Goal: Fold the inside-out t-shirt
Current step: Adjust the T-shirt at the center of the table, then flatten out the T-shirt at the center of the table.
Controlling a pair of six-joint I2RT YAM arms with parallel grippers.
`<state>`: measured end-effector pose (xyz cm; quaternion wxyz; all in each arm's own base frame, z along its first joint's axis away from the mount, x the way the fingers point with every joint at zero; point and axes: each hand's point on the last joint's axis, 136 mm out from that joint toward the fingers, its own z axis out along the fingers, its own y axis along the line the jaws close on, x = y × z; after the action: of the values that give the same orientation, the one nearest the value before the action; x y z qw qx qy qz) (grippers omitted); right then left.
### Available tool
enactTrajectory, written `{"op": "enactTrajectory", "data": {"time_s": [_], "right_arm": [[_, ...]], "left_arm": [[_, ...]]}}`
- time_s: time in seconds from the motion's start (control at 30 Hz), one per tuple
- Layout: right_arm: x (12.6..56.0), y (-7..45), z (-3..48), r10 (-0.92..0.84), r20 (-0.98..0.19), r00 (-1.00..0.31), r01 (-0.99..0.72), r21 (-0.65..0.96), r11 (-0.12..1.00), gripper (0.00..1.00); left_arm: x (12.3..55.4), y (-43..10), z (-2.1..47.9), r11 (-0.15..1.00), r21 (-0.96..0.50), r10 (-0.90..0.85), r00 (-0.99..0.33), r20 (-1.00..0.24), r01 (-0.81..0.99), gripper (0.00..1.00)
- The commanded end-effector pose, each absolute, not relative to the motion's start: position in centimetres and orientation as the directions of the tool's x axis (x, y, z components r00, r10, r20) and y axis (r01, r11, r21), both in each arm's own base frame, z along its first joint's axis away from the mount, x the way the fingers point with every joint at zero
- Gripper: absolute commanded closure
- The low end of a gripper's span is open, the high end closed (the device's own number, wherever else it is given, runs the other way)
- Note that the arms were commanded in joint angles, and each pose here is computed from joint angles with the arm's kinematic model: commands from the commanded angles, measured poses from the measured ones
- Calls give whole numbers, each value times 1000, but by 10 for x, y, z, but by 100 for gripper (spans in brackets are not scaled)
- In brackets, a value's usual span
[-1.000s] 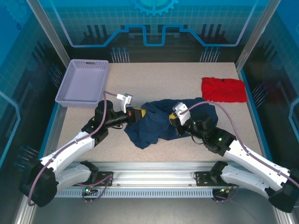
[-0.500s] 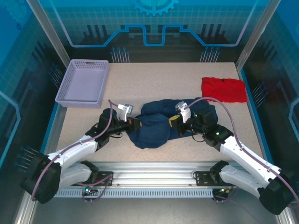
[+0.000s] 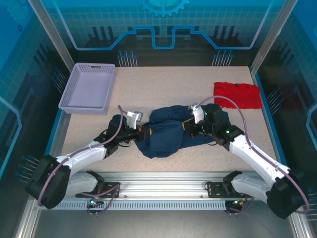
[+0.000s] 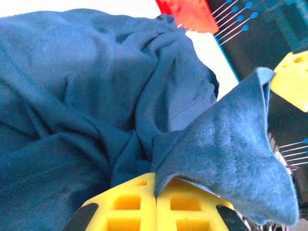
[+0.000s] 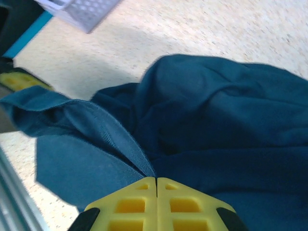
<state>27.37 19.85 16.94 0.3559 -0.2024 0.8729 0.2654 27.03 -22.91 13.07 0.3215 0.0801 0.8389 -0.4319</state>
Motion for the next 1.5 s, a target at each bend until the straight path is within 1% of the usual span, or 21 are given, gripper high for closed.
{"op": "enactTrajectory", "data": {"time_s": [0.0, 0.13, 0.23, 0.3, 0.37, 0.47, 0.53, 0.6, 0.63, 0.7, 0.77, 0.8, 0.83, 0.9, 0.97, 1.03, 1.1, 1.2, 1.23, 1.3, 1.47], "right_arm": [[284, 185, 148, -121, -634, -764, -415, 339, 844, 100], [296, 185, 139, -112, -607, -787, -379, 331, 864, 100], [299, 187, 140, -134, -608, -782, -396, 319, 861, 100], [296, 190, 145, -159, -617, -771, -429, 318, 846, 100], [289, 190, 148, -180, -618, -765, -453, 318, 833, 100], [264, 181, 140, -197, -559, -805, -435, 330, 838, 100], [237, 174, 124, -190, -484, -854, -391, 356, 849, 100], [213, 170, 107, -170, -413, -895, -341, 385, 858, 100], [203, 168, 100, -158, -387, -908, -318, 396, 861, 98], [199, 164, 94, -137, -379, -915, -292, 387, 875, 84], [212, 157, 98, -130, -428, -894, -289, 331, 898, 72], [224, 154, 106, -127, -463, -877, -291, 302, 908, 67], [236, 154, 113, -125, -497, -859, -295, 281, 913, 65], [261, 153, 127, -119, -553, -825, -296, 243, 924, 63], [286, 154, 136, -118, -600, -791, -298, 209, 932, 60], [315, 158, 141, -117, -632, -766, -297, 186, 936, 57], [344, 161, 142, -111, -644, -757, -284, 172, 943, 55], [381, 165, 126, -133, -615, -777, -273, 139, 952, 50], [392, 165, 120, -149, -599, -787, -275, 123, 954, 45], [409, 168, 110, -182, -567, -803, -284, 96, 954, 39], [430, 169, 73, -279, -434, -856, -330, 44, 943, 33]], "left_arm": [[279, -232, 122, 616, -734, -201, -845, -496, 285, 100], [286, -233, 110, 614, -767, -253, -875, -413, 185, 100], [290, -233, 101, 630, -765, -267, -889, -373, 132, 100], [289, -235, 101, 621, -772, -256, -895, -365, 136, 100], [284, -242, 107, 584, -791, -227, -898, -376, 184, 100], [261, -253, 112, 555, -792, -152, -905, -397, 255, 100], [235, -261, 103, 581, -761, -68, -914, -399, 289, 100], [210, -267, 90, 607, -738, 5, -931, -366, 294, 100], [201, -267, 82, 619, -733, 28, -941, -338, 282, 95], [197, -261, 72, 655, -715, 26, -953, -302, 244, 81], [202, -258, 74, 681, -677, 44, -939, -340, 277, 67], [207, -258, 80, 688, -658, 60, -928, -369, 306, 60], [211, -259, 88, 688, -643, 82, -916, -393, 337, 56], [217, -258, 101, 689, -618, 115, -899, -423, 379, 49], [227, -254, 113, 691, -599, 113, -879, -463, 404, 44], [246, -241, 124, 706, -600, 41, -867, -497, 378, 41], [275, -221, 127, 748, -596, -81, -851, -519, 293, 34], [320, -189, 114, 790, -605, -256, -844, -471, 97, 30], [333, -182, 108, 791, -610, -292, -848, -443, 46, 30], [350, -183, 95, 791, -612, -299, -866, -401, 11, 28], [372, -208, 69, 763, -646, -248, -918, -308, 11, 26]]}}
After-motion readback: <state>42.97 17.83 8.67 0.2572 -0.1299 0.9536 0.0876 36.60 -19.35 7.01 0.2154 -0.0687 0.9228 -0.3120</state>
